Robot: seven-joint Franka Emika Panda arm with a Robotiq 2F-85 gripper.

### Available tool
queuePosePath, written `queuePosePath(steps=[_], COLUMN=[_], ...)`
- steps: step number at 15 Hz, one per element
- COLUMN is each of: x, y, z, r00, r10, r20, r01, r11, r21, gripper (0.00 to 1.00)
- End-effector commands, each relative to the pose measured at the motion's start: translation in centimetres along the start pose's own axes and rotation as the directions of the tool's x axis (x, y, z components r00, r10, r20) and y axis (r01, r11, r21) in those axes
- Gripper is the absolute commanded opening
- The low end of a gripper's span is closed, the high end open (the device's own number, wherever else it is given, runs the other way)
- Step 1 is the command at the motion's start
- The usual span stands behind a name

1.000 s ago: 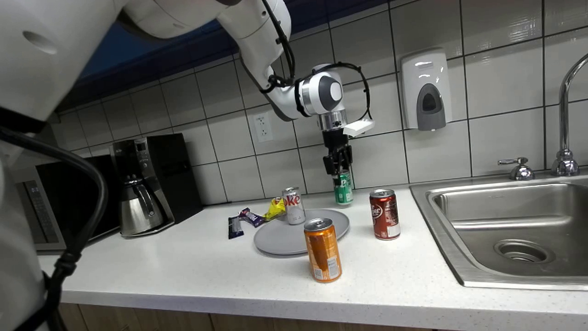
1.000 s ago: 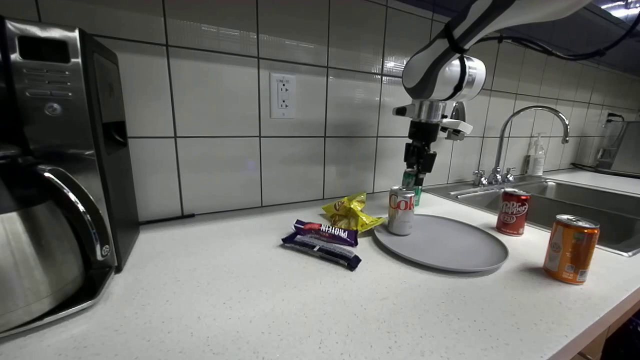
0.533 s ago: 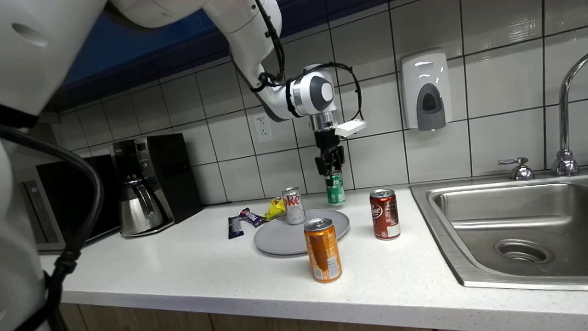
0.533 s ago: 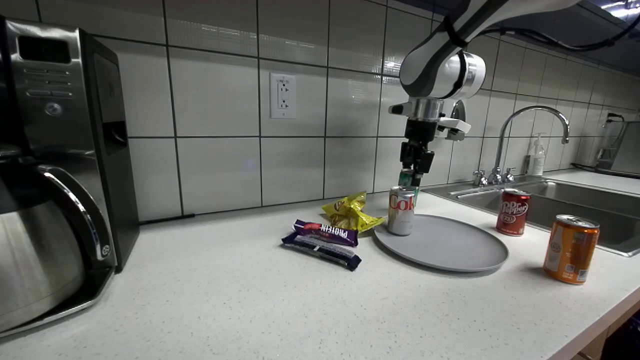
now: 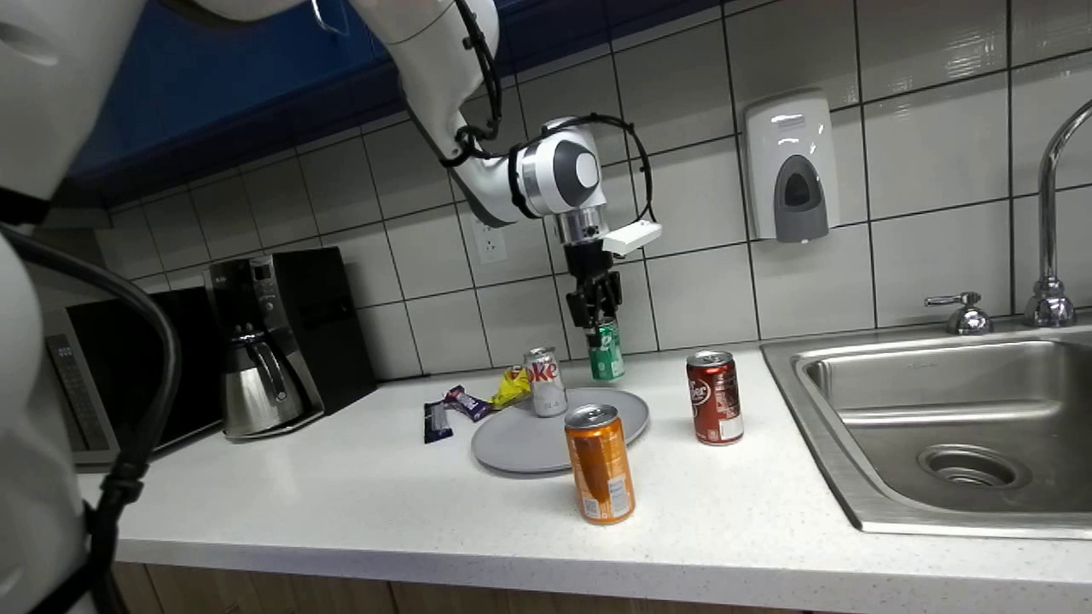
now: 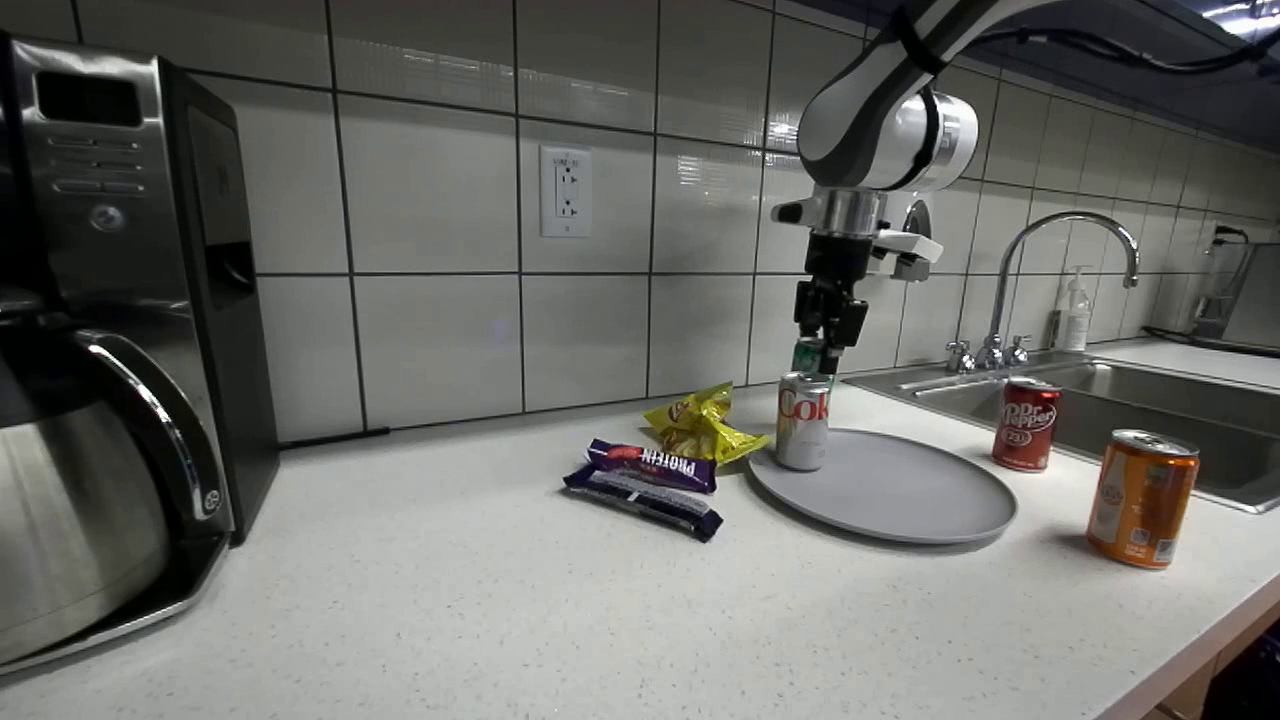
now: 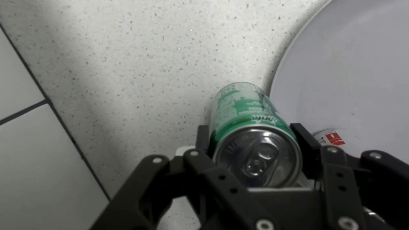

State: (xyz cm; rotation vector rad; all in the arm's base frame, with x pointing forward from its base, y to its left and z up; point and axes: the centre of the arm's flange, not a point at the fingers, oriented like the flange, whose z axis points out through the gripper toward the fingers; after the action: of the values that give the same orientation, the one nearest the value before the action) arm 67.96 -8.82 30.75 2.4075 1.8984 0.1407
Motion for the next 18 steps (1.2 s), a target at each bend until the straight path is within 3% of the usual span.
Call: queuePosePath(steps=[1, 18], x=[0.5, 1.8], y=[-2.6, -5.9], z=[-1.9, -0.6], r00=[0.999, 0.995], r10=[-0.038, -0.099], r20=[0.006, -0.003], r01=[0.038, 0.099], r11=[0.999, 0.995], r21=[-0.030, 0.001], gripper=[0.39, 0.39])
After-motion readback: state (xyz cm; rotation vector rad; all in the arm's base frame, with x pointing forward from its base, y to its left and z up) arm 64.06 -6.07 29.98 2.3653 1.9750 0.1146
